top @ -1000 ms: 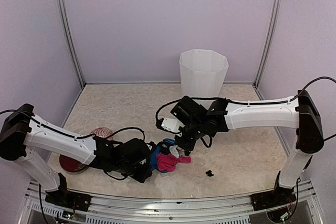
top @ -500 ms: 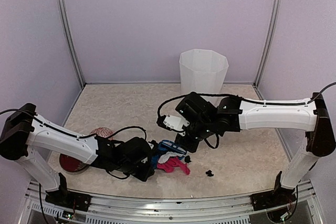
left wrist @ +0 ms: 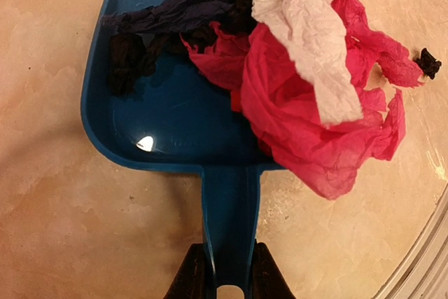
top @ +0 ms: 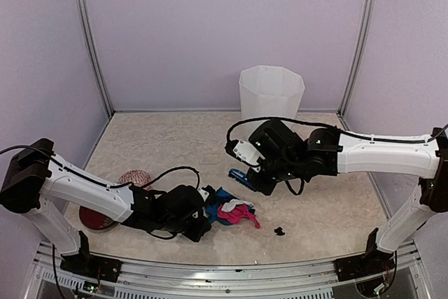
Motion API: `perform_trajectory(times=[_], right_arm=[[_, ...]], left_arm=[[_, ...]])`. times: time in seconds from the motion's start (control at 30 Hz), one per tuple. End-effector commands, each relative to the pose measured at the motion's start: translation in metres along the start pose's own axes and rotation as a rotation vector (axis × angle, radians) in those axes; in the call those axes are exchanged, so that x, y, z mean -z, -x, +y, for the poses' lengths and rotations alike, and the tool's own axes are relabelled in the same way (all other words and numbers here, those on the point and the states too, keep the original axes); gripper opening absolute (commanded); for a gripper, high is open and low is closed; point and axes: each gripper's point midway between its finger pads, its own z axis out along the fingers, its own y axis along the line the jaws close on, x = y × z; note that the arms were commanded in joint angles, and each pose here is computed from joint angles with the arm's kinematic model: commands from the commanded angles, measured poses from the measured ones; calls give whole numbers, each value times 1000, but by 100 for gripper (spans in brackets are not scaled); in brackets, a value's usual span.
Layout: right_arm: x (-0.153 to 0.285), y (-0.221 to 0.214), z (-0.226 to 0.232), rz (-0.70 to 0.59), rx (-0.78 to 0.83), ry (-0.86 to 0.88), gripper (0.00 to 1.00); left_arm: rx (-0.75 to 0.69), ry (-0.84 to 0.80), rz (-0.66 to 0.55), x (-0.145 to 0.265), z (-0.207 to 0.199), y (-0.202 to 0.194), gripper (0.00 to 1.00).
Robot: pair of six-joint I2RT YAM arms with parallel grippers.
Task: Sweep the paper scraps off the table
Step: Sweep the paper scraps into the dustpan, then dump the paper scraps in the dustpan into the trash bin.
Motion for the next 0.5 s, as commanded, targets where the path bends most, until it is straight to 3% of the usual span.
perform_trajectory(times=[0.0,0.47], right_arm=[[13,2,-27,-51,-85,-85,0],[27,-32,-74,-67,-276,-221,0]], left_arm=[[-28,3,-39,-4,-3,3,0],[-35,32,-167,29,-12,41,0]])
